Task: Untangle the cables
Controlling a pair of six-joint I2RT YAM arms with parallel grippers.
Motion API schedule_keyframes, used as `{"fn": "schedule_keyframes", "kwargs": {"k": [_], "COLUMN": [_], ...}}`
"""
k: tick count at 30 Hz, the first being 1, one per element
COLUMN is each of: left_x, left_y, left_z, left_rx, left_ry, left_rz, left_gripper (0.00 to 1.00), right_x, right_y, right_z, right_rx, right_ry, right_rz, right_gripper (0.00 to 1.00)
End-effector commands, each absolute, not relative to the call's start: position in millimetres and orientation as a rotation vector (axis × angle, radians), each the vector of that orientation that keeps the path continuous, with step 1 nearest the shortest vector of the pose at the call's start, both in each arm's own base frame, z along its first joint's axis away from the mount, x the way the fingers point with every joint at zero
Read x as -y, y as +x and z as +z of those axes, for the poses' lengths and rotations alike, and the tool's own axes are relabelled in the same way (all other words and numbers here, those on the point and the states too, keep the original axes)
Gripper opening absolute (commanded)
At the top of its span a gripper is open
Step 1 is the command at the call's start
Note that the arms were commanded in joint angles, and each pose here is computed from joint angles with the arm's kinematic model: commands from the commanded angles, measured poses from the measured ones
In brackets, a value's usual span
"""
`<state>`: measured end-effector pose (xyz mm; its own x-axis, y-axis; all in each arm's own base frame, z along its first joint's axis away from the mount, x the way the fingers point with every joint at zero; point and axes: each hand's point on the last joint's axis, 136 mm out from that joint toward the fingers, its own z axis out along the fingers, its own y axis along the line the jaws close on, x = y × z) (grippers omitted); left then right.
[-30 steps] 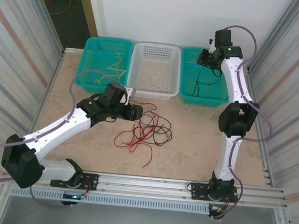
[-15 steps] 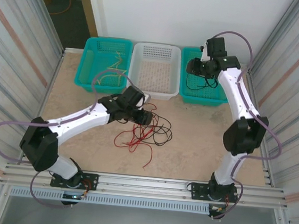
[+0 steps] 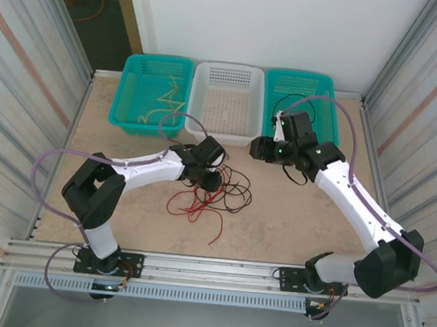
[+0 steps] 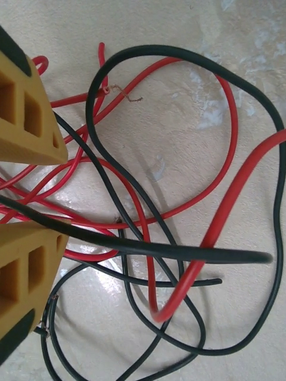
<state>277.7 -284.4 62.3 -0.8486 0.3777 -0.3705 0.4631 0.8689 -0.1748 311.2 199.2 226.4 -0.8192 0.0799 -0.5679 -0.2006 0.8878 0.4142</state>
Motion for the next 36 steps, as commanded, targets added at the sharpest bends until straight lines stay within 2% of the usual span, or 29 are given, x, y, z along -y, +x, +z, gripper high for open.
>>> {"fn": "schedule_keyframes", "kwargs": {"k": [1, 3, 5, 10, 19, 26, 32, 36], "left_x": [293.0, 295.6, 297.6, 294.6, 284.6, 270.4, 260.9, 255.8], "left_y": [292.0, 290.6, 285.5, 262.0, 232.6, 220.5, 213.1, 215.0], "left_z": [77.2, 83.6, 97.3, 152.7, 284.4, 379.6, 436.5, 442.9], "left_rx": [-2.650, -2.644, -2.617, -2.536, -2.277, -2.046, -1.886, -1.852], "left_ry": [0.628, 0.632, 0.646, 0.697, 0.720, 0.674, 0.640, 0.639], "left_rz": [-0.378, -0.394, -0.402, -0.449, -0.678, -0.770, -0.818, -0.784], "left_gripper": [0.18, 0.06, 0.00, 0.00, 0.00, 0.00, 0.00, 0.00], "right_x": [-200.5, -199.3, -201.6, -220.3, -274.5, -291.6, -272.9, -246.4], "right_y": [311.8, 312.5, 312.4, 310.4, 298.7, 285.7, 278.0, 270.1], "right_z": [252.6, 254.6, 258.4, 253.8, 218.1, 208.0, 234.3, 280.3], "right_rx": [-2.350, -2.342, -2.336, -2.337, -2.422, -2.449, -2.401, -2.285], "right_ry": [-0.031, -0.020, -0.016, -0.045, -0.106, -0.101, -0.117, -0.186], "right_rz": [0.706, 0.707, 0.730, 0.815, 0.937, 0.995, 0.893, 0.797], "right_gripper": [0.51, 0.51, 0.51, 0.53, 0.55, 0.55, 0.56, 0.60]}}
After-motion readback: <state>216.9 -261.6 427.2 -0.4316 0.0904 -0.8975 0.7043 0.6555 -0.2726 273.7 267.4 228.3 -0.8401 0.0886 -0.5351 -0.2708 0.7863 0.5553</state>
